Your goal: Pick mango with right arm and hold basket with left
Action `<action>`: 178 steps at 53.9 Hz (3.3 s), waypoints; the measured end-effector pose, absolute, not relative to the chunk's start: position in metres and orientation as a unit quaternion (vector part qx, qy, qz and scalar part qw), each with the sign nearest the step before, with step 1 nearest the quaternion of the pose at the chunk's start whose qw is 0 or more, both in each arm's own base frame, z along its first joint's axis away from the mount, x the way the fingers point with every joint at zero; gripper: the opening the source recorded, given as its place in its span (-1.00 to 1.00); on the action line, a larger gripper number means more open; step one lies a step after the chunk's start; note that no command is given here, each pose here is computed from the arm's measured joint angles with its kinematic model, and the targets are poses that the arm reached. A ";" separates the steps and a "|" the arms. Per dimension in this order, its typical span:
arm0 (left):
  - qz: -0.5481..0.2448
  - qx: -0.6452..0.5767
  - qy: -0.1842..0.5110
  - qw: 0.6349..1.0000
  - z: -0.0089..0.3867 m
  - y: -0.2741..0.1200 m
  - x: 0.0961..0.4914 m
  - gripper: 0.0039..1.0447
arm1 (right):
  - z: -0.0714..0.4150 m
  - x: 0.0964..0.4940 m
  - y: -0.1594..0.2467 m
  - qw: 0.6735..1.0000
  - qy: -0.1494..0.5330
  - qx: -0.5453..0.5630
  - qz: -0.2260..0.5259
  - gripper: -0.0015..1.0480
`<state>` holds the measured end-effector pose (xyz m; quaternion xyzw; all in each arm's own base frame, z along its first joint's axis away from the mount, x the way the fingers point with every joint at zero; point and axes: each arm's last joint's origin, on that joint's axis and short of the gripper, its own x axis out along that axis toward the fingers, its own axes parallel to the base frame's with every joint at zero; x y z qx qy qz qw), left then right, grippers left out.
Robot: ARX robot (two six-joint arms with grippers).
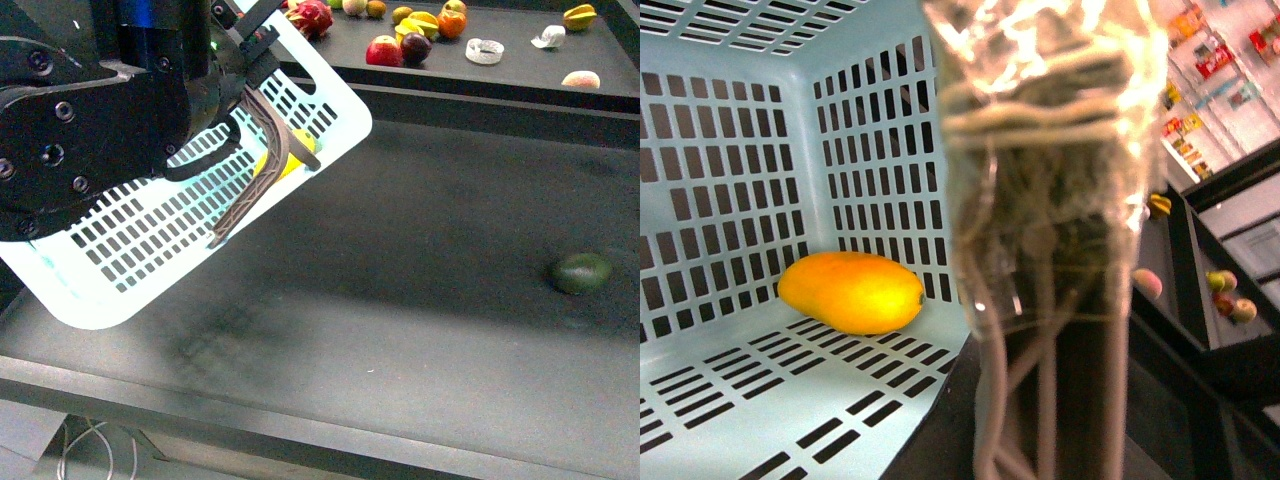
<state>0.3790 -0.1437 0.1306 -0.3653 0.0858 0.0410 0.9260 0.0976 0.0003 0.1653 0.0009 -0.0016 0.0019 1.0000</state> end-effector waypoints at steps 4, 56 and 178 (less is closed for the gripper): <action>0.058 -0.403 0.083 0.910 0.130 -0.139 0.389 -0.91 | 0.165 0.098 0.000 1.000 -0.002 0.001 0.002 0.84; 0.184 -0.597 0.082 0.776 0.094 -0.125 0.484 -0.91 | 0.165 0.098 0.000 1.000 -0.001 0.001 0.002 0.84; -0.003 -0.014 0.003 1.000 0.165 -0.014 0.160 -0.85 | 0.165 0.098 0.000 1.000 -0.002 0.001 0.002 0.84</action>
